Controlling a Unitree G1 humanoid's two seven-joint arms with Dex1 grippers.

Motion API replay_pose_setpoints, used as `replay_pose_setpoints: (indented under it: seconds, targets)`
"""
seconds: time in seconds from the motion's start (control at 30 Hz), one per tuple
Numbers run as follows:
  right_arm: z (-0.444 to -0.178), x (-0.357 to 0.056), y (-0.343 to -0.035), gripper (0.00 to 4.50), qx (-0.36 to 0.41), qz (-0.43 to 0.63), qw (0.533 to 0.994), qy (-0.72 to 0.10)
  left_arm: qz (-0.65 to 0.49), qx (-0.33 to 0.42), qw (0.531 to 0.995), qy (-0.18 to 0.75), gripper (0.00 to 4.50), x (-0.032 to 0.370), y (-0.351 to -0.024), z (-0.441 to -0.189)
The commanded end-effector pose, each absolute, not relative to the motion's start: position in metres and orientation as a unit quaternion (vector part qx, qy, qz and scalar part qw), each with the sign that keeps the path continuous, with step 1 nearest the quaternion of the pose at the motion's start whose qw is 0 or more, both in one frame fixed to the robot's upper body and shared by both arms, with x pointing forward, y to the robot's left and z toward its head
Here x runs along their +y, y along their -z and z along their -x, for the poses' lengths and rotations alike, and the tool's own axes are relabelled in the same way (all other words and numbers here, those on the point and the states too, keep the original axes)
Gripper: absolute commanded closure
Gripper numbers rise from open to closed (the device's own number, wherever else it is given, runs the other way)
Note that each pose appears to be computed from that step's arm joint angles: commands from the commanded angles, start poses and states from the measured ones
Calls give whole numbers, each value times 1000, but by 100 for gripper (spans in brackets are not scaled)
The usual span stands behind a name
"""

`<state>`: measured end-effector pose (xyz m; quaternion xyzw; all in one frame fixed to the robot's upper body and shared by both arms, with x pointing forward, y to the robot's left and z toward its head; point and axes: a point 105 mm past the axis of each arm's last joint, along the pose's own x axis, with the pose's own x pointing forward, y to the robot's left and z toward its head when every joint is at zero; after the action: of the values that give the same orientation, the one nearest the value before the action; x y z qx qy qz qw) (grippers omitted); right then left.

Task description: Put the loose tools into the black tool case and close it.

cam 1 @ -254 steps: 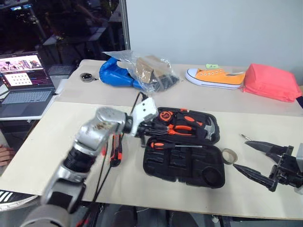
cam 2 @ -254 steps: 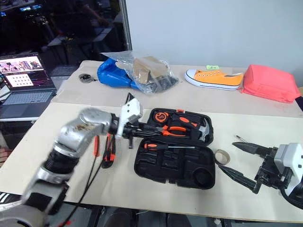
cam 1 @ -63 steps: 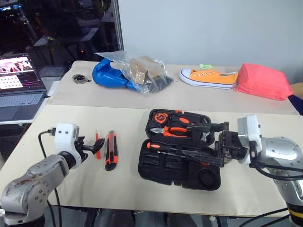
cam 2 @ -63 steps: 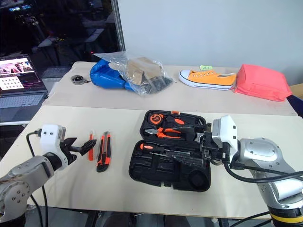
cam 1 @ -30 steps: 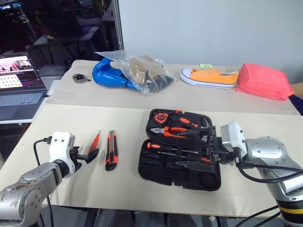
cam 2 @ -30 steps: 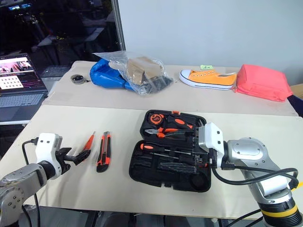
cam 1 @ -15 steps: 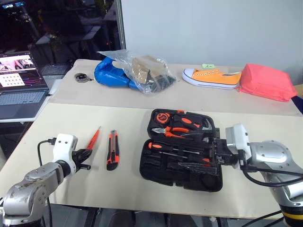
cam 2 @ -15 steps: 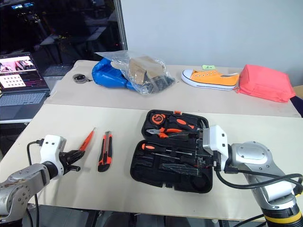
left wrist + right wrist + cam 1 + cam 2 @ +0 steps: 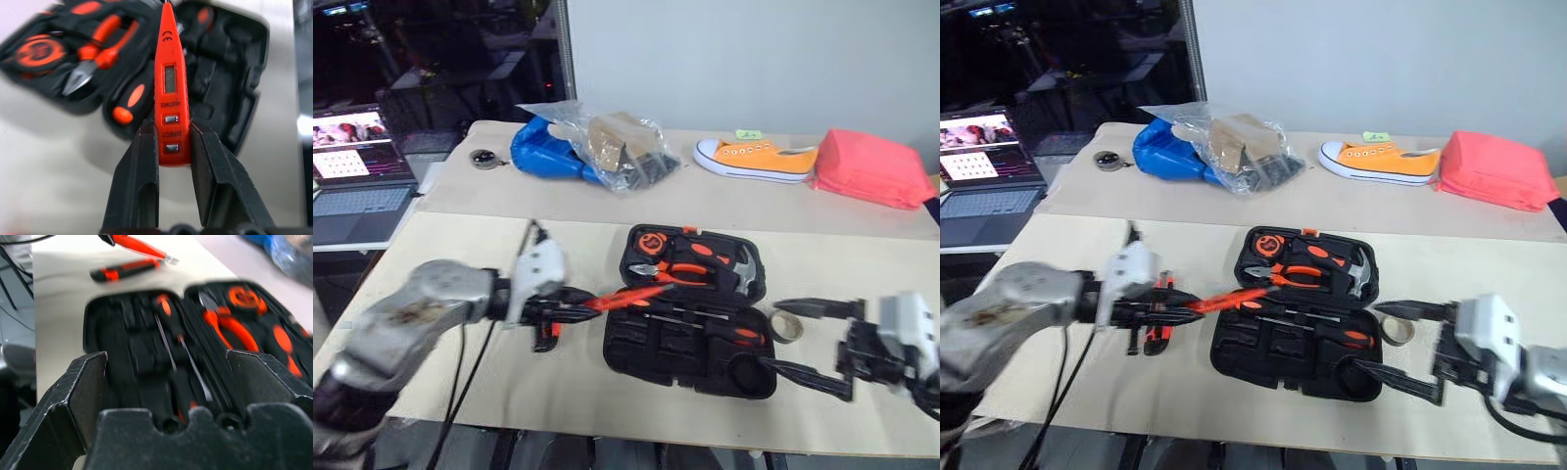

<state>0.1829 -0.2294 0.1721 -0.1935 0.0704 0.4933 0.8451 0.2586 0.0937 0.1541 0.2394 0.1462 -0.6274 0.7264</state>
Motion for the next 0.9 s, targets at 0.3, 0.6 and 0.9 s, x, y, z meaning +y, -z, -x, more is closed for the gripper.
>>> replay_pose_setpoints:
  seconds: [0.3,0.6,0.9]
  targets:
    - [-165,-269,-187,0,101,233,856,-450,-329,150,630,687,406,53,-118,-281]
    - [-172,-264,-196,0,95,249,844,-466,-358,151,612,689,406,52,-108,-290]
    - [-176,-261,-198,0,92,255,840,-471,-369,157,605,688,406,61,-108,-290]
